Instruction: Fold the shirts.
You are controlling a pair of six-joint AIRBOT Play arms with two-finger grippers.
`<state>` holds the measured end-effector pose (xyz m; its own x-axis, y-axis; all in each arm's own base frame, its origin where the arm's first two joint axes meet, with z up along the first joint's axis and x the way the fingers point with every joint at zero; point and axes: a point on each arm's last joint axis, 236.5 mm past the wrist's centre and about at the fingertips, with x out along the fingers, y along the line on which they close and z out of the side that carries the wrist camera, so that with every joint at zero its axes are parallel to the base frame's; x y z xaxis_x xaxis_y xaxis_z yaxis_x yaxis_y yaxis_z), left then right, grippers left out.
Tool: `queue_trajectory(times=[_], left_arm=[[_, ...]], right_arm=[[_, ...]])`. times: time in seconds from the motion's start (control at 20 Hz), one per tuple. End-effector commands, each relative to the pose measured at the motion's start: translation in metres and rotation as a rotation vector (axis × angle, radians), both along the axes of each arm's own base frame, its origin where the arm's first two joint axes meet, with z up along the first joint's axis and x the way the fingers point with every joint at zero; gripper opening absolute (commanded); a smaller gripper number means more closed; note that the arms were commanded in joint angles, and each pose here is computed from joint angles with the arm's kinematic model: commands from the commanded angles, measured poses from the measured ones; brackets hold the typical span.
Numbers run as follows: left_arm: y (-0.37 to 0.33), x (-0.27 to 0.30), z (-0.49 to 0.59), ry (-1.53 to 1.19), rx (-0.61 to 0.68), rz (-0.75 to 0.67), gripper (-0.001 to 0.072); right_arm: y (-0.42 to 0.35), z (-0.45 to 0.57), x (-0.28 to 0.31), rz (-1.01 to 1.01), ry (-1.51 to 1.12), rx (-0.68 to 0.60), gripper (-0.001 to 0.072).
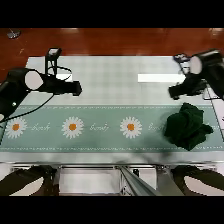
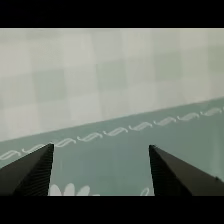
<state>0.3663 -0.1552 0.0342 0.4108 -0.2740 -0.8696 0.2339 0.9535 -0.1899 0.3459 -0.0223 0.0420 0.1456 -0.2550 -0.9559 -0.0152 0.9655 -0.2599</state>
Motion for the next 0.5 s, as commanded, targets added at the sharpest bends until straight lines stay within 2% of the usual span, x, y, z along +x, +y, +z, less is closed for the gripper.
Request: queue_trajectory(times=[0.0,0.1,0.3,0.45], left_arm=[[-0.025,-0.056,0.0,0.066,0.063,-0.205,0.0704],[-0.033,-0.084,-0.015,0.089,0.073,-0.254,0.0704],[-0.012,-0.107,-0.069,0.167,0.077,-0.153,0.0704],[-0.006,-0.094,-0.078,0.129,0.051,-0.087,0.0704]], right_arm=[[-0.072,0.039,-0.041,-0.248,-0.157,-0.042,0.0626],[-0.088,0.014,-0.073,-0.357,-0.184,0.017,0.0626],[-0.058,-0.075,-0.103,-0.501,-0.162,0.267,0.0626],[-0.045,-0.115,-0.103,-0.527,-0.123,0.327,0.0626]])
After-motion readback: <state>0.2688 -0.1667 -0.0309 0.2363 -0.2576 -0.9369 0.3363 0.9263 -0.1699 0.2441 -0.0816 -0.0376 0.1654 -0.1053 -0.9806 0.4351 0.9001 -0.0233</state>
